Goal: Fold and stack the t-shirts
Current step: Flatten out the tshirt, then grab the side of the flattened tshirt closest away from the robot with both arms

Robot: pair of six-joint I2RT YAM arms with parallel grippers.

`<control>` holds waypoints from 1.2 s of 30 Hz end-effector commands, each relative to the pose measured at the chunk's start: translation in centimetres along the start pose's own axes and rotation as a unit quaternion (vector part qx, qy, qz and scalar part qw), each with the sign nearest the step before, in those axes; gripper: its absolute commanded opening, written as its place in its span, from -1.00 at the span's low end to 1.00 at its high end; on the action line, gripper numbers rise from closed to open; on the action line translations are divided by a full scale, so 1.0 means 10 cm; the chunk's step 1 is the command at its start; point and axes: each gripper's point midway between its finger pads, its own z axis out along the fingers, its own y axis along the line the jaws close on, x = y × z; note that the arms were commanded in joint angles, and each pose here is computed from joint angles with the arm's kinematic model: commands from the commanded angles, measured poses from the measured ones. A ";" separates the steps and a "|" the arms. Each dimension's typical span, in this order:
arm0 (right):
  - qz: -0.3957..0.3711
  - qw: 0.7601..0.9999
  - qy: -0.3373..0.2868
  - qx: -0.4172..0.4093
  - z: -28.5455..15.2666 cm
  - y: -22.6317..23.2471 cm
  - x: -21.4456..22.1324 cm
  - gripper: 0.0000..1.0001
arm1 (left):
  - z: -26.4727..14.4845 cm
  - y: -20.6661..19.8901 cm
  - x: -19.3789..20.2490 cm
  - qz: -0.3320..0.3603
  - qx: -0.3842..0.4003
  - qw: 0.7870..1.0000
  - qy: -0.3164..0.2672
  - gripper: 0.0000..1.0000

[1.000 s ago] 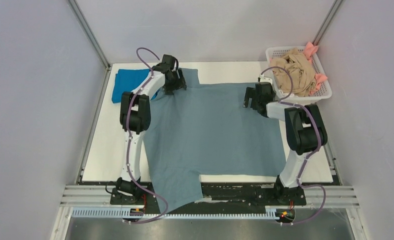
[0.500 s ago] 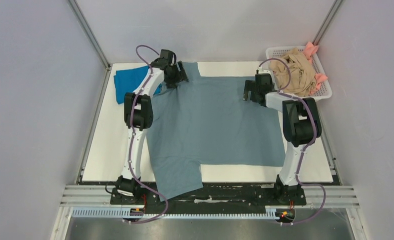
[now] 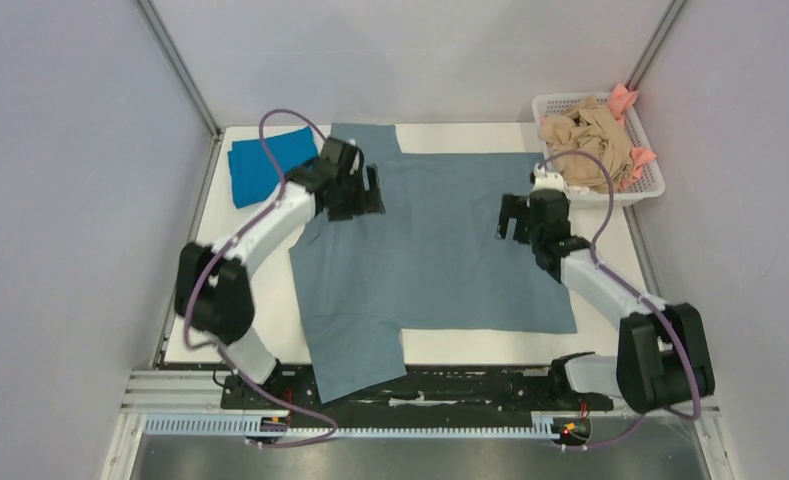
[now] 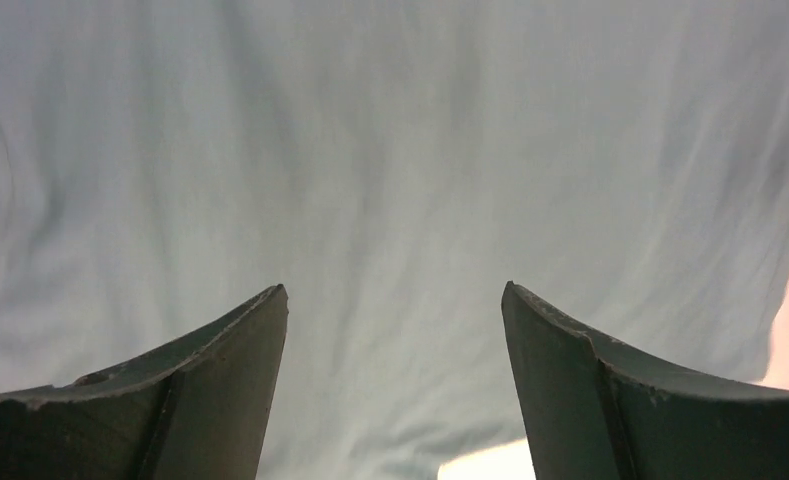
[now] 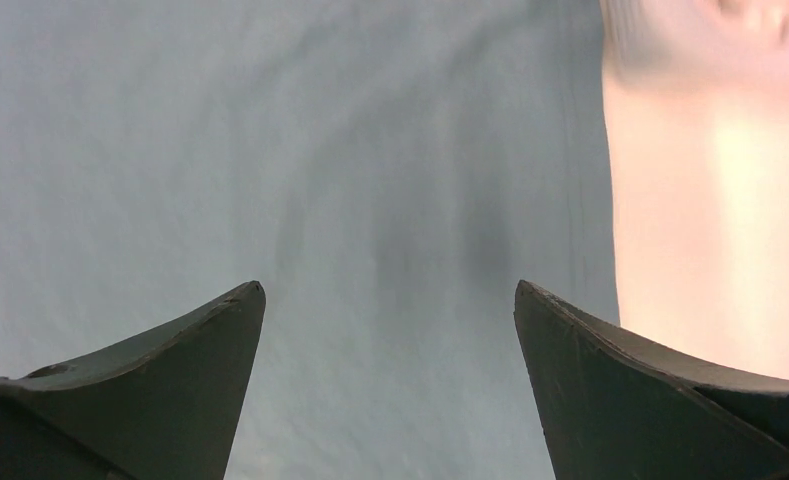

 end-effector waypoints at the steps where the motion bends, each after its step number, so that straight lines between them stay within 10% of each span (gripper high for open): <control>1: 0.032 0.999 -0.002 0.014 -0.24 -0.15 0.30 0.96 | -0.40 0.16 0.79 0.035 -0.048 0.998 -0.019 0.69; 17: 0.030 0.998 -0.015 0.052 -0.42 -0.36 0.41 0.95 | -1.07 0.67 3.16 0.112 -0.080 0.979 0.150 0.68; 36: 0.029 0.996 -0.011 0.079 -0.42 -0.46 0.46 0.95 | -1.06 0.92 3.94 0.110 -0.113 0.963 0.220 0.06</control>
